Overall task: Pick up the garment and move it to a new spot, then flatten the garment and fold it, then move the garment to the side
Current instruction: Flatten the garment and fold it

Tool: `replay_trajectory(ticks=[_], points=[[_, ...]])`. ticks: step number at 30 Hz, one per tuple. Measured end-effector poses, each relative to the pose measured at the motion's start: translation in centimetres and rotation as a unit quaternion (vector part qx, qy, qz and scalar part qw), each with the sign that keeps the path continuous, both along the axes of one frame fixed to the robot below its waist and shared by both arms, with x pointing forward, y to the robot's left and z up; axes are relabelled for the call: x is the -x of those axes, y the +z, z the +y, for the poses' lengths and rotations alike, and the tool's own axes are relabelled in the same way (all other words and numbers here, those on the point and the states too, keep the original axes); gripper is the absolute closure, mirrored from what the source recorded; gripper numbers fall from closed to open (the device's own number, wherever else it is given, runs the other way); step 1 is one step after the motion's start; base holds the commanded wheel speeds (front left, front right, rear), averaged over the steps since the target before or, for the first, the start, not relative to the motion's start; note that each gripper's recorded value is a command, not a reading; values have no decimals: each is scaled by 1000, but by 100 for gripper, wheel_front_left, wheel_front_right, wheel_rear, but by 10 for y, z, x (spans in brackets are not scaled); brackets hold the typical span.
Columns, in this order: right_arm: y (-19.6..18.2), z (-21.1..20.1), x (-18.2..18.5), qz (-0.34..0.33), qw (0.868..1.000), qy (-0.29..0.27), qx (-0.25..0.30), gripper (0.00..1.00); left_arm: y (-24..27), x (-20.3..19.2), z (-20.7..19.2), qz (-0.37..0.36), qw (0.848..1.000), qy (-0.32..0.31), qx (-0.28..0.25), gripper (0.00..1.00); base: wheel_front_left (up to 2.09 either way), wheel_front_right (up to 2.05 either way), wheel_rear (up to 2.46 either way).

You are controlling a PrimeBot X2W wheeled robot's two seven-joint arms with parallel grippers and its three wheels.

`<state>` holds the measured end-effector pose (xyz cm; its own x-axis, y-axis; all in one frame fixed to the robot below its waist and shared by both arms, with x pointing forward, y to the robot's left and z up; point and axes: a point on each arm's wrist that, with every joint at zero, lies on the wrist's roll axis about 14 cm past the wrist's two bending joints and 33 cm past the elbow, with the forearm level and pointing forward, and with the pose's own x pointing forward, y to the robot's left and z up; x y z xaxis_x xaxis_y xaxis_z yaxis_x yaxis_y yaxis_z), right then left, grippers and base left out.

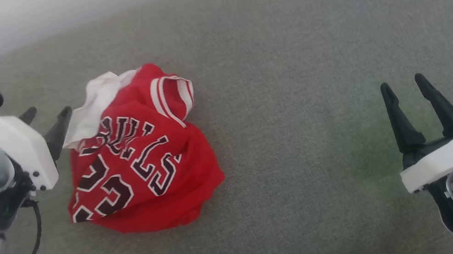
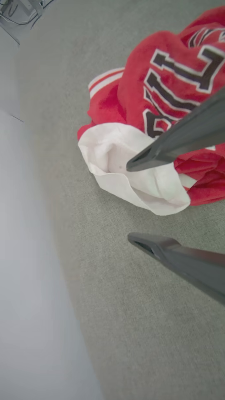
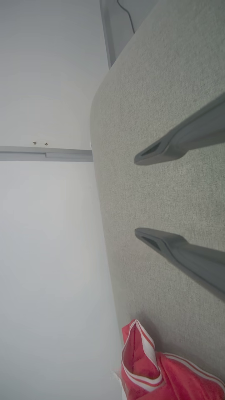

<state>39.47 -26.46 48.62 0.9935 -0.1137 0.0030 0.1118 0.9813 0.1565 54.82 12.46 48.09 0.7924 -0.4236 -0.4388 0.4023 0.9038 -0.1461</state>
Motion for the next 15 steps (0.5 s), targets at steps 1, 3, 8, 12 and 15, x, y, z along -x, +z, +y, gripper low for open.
replay_trajectory(ticks=[1, 3, 8, 12, 15], points=[[-1, -2, -1, 1, 1000, -2, 0, 0, -7, -2, -3, 16, 1000, -4, -7, 0, 0, 0, 0], [-5, -3, -2, 6, 1000, -5, -1, 0, -22, -4, -5, 48, 999, -8, -23, 0, 0, 0, 0], [-10, -4, -7, 12, 1000, -8, -2, 0, -59, -1, -2, 138, 988, -3, -66, 0, 0, 0, 0], [-15, -3, -11, 17, 1000, -7, -3, 0, -76, 2, 2, 187, 978, 3, -91, 0, 0, 0, 0], [-17, 0, -15, 18, 1000, -4, -4, 0, -83, 0, 2, 203, 975, 11, -92, 0, 0, 0, 0]])
